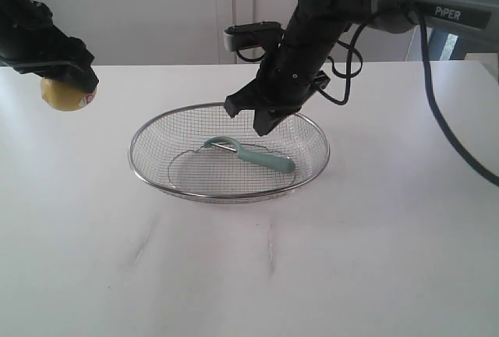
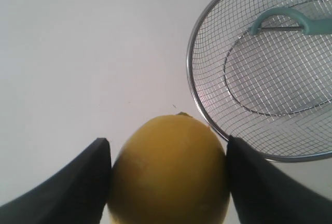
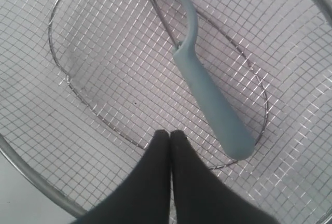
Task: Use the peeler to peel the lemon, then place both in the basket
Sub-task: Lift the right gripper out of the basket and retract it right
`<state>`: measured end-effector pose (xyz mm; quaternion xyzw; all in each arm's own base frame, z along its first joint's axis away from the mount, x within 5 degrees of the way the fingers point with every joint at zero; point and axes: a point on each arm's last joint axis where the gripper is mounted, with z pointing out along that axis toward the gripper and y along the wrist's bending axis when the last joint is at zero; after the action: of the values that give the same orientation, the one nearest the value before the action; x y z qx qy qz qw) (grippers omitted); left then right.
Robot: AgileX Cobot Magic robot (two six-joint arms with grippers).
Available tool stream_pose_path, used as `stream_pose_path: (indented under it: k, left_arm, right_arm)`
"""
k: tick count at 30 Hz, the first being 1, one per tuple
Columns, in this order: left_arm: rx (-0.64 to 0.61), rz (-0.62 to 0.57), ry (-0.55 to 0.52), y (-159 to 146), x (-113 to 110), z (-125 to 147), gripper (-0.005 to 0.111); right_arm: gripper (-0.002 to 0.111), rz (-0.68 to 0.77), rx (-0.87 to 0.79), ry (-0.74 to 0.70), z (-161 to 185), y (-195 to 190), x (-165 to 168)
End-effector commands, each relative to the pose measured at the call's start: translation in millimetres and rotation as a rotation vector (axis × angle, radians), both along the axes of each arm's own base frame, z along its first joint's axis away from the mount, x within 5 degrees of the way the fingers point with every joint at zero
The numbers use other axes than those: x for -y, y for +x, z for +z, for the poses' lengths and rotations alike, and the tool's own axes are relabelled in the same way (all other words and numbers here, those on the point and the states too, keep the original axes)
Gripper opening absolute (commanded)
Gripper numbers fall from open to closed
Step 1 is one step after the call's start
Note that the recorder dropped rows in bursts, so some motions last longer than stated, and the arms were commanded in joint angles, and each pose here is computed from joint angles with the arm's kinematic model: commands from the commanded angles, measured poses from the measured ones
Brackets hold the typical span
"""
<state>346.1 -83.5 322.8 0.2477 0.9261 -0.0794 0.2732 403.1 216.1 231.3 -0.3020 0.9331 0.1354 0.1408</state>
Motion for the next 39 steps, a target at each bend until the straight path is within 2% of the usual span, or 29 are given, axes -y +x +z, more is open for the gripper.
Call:
stream_pose_path:
  k: [1, 4, 6, 15, 20, 25, 31, 39]
  left_arm:
    - [0.000, 0.003, -0.015, -4.1, 1.2, 4.2, 0.000]
    - [0.000, 0.003, -0.015, -4.1, 1.2, 4.2, 0.000]
    - [0.000, 0.003, -0.015, -4.1, 1.2, 4.2, 0.000]
    - [-0.001, 0.003, -0.020, -4.2, 1.5, 4.3, 0.000]
    - [-0.001, 0.003, -0.020, -4.2, 1.5, 4.3, 0.000]
    - [0.000, 0.004, -0.020, -4.0, 1.5, 4.4, 0.000]
    - [0.003, 0.004, -0.020, -3.8, 1.5, 4.5, 0.000]
    - [0.005, 0.005, -0.021, -3.7, 1.5, 4.6, 0.000]
  right_arm:
    - [0.000, -0.058, -0.002, 0.025, 12.7, -3.0, 1.1]
    - [0.000, -0.085, 0.016, 0.037, 26.1, -5.2, 5.6]
    - [0.000, -0.152, 0.007, 0.052, 33.1, -4.7, 12.4]
    - [0.000, -0.465, -0.059, 0.062, 57.4, 9.6, 96.3]
    - [0.000, -0.550, -0.087, 0.035, 60.3, 11.3, 126.3]
    - [0.000, -0.712, -0.106, 0.022, 59.4, 16.4, 162.5]
    - [0.000, -0.790, -0.108, 0.019, 59.2, 18.5, 183.2]
    - [0.000, -0.800, -0.109, 0.020, 59.2, 18.7, 185.3]
